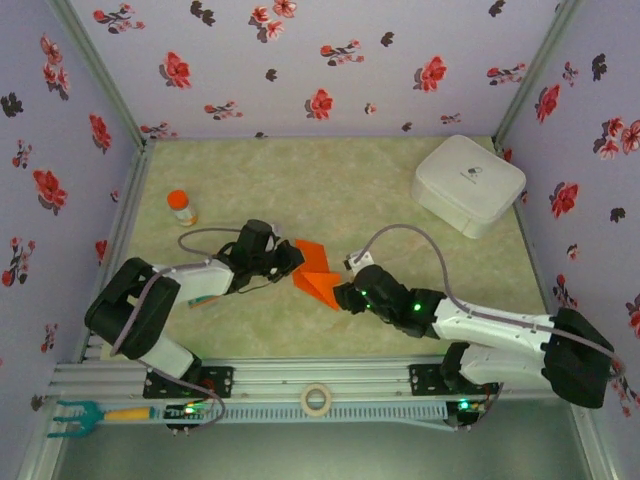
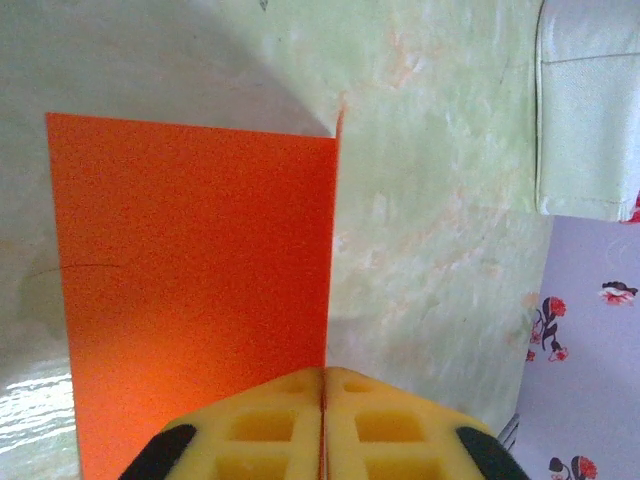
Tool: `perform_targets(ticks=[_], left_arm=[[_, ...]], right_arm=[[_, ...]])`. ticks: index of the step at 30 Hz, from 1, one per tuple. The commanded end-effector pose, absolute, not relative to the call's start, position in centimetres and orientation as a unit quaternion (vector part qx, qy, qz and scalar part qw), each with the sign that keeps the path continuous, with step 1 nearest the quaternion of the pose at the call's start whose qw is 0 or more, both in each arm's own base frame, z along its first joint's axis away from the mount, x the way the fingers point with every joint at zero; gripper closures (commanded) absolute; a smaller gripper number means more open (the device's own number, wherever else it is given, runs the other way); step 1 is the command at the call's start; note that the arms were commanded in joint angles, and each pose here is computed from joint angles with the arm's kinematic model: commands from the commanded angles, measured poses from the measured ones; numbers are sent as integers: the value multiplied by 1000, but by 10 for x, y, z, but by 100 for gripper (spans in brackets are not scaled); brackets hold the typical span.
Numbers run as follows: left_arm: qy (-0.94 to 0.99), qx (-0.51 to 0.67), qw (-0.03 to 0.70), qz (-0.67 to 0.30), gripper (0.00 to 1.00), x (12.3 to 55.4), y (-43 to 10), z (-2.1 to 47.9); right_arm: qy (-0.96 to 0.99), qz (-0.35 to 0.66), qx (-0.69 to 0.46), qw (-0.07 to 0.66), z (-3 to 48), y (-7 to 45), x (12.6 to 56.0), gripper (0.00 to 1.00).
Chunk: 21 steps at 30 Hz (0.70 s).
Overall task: Fold a paper plane with a square sheet of paper (pick it up from the middle)
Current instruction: Fourth fold the wing at the center of the table.
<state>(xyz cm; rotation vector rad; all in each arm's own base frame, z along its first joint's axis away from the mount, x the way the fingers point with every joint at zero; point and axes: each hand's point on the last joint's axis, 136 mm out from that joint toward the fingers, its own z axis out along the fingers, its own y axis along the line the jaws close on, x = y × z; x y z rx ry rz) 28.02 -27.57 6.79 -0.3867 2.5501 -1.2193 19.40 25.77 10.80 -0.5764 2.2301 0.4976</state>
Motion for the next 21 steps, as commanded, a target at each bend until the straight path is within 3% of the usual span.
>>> perform_targets(ticks=[1,6,21], left_arm=[[882,-134,151,-427,88,281,-276,73],[881,-120,143,-434,81,280,-282,75],[878,-110,134,-446,80,280,-288,80]], right_arm=[[852,139,-258,434,112,257,203,52],[844,123,-274,445,110,259,198,52],[799,54,-383,460,95,289,181,49]])
